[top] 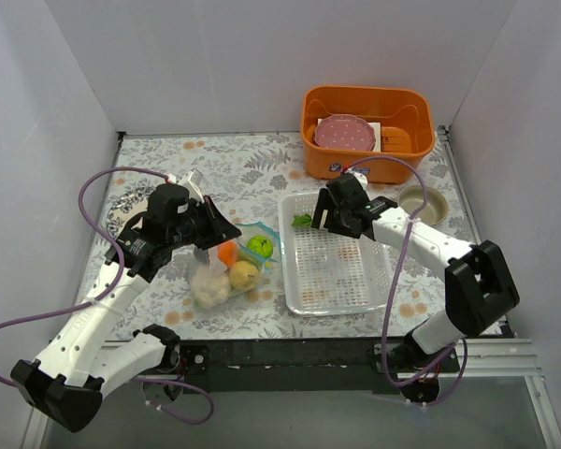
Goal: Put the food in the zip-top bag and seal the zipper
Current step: Place the fake fruit in the zipper food storage bag, then pick up the fake vegetable from the bin.
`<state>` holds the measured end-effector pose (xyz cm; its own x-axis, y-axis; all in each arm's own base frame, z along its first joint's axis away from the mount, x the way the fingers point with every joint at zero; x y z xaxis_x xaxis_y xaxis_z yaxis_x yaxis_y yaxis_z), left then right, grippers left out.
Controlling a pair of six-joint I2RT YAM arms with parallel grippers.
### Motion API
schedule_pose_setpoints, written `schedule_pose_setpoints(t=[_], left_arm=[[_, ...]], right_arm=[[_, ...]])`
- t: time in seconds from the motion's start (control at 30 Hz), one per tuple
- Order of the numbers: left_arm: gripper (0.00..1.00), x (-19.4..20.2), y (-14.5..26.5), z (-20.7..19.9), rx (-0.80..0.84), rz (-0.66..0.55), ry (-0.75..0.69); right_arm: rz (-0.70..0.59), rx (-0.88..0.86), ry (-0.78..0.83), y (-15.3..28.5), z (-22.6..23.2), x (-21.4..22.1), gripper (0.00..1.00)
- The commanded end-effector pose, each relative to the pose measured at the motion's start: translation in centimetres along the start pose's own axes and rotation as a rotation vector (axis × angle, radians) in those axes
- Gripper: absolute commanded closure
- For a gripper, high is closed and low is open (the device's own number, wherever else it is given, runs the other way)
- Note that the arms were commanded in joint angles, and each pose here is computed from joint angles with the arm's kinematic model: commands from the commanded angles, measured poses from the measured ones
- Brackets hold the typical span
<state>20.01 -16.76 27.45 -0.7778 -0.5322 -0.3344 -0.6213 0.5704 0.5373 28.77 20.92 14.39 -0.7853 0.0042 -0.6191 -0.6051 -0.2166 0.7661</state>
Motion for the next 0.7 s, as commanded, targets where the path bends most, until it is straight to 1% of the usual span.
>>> schedule_pose_setpoints(t=[0.0,0.1,0.27,0.37,0.6,0.67], left_arm=[[1.00,-0.4,0.9,-1.1,0.060,-0.025,-0.023],[1.00,-0.4,1.0,-1.0,0.055,-0.030,-0.024],[1.00,-0.4,1.0,-0.9,0.050,-0.032,-0.026],[1.00,-0.5,1.0,-1.0,0.053,-0.034,-0.030],[1.00,-0.3,0.9,-0.8,0.050,-0.025,-0.030],[1.00,-0.3,0.9,-0.8,0.053,-0.025,-0.031]], right_arm=[[-0.020,0.071,-0.082,-1.5,-0.1,-1.4,0.16],[-0.053,0.103,-0.114,-2.3,-0.5,-2.3,0.16],[-0.071,0.114,-0.199,-3.1,-0.5,-3.1,0.15],[-0.064,0.112,-0.244,-3.8,-0.6,-3.0,0.15],[-0.053,0.214,-0.353,-5.3,-1.9,-1.8,0.14],[-0.054,0.215,-0.368,-5.8,-2.0,-1.5,0.15]])
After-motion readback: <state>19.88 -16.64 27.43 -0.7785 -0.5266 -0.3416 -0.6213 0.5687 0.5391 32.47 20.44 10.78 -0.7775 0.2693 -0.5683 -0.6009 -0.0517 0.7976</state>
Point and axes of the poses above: each gripper's point midway between its finger pads, its own y axis back along the fingers, its own z axis along the line the jaws close on, x = y × z, the point moved 4 cm from there along y, back along the fingers, and after that the axes turned 13 degrees about y, right-handed, at the moved point
